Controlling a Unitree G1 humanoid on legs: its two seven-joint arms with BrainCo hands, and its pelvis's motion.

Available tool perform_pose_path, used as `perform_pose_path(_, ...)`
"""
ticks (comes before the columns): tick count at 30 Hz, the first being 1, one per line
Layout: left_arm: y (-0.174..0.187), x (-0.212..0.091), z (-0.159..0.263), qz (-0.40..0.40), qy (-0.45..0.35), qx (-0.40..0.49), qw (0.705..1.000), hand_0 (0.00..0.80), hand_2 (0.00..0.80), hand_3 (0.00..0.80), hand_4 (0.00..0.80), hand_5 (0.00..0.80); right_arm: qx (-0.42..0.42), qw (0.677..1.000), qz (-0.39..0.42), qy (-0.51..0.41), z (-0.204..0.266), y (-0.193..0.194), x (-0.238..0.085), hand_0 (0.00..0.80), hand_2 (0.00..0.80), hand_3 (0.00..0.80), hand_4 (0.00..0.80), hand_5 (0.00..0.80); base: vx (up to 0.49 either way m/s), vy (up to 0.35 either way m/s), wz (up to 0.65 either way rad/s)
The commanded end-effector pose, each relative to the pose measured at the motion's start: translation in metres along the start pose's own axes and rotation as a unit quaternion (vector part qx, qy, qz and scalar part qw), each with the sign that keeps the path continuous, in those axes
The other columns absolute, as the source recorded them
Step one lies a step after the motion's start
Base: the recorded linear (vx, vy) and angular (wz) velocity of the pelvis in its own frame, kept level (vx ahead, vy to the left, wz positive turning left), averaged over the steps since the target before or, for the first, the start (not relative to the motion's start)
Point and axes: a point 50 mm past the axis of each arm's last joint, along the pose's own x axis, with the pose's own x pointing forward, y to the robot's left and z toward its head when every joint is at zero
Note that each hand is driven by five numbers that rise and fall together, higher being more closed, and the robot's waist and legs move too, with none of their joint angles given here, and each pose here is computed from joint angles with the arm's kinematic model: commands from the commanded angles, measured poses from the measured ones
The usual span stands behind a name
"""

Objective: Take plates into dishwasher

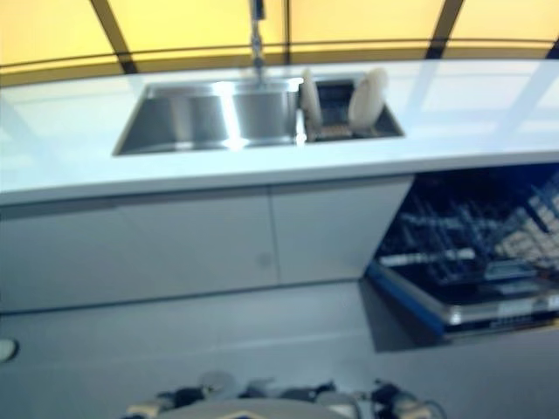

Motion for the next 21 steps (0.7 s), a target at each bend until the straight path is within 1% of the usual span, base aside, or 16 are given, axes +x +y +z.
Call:
perform_pose_path(1, 0.0075, -0.0009, 0.0134, 0.018, -0.004, 0.019, 1.0, 0.0, 0.0, 0.0, 0.0, 0.0, 0.0, 0.999, 0.023, -0.023, 0.0218, 0.0122, 0.0023, 0.0, 0.0, 0.0, 0.0, 0.0, 0.0, 0.0, 0.0)
perform_pose_path(7, 0.0073, -0.0015, 0.0188, 0.009, -0.021, 0.016, 1.0, 0.0, 0.0, 0.0, 0.0, 0.0, -0.006, 0.999, 0.024, -0.027, 0.0245, 0.0108, 0.0019, 0.0, 0.0, 0.0, 0.0, 0.0, 0.0, 0.0, 0.0)
perform_pose_path(16, 0.0082, -0.0014, 0.0155, 0.01, -0.012, 0.012, 1.0, 0.0, 0.0, 0.0, 0.0, 0.0, -0.008, 0.999, 0.023, -0.027, 0.0247, 0.01, 0.0018, 0.0, 0.0, 0.0, 0.0, 0.0, 0.0, 0.0, 0.0)
perform_pose_path(21, 0.0078, -0.0012, 0.0138, 0.012, -0.006, 0.012, 1.0, 0.0, 0.0, 0.0, 0.0, 0.0, -0.009, 0.999, 0.024, -0.027, 0.0243, 0.01, 0.0017, 0.0, 0.0, 0.0, 0.0, 0.0, 0.026, -0.046, 0.0)
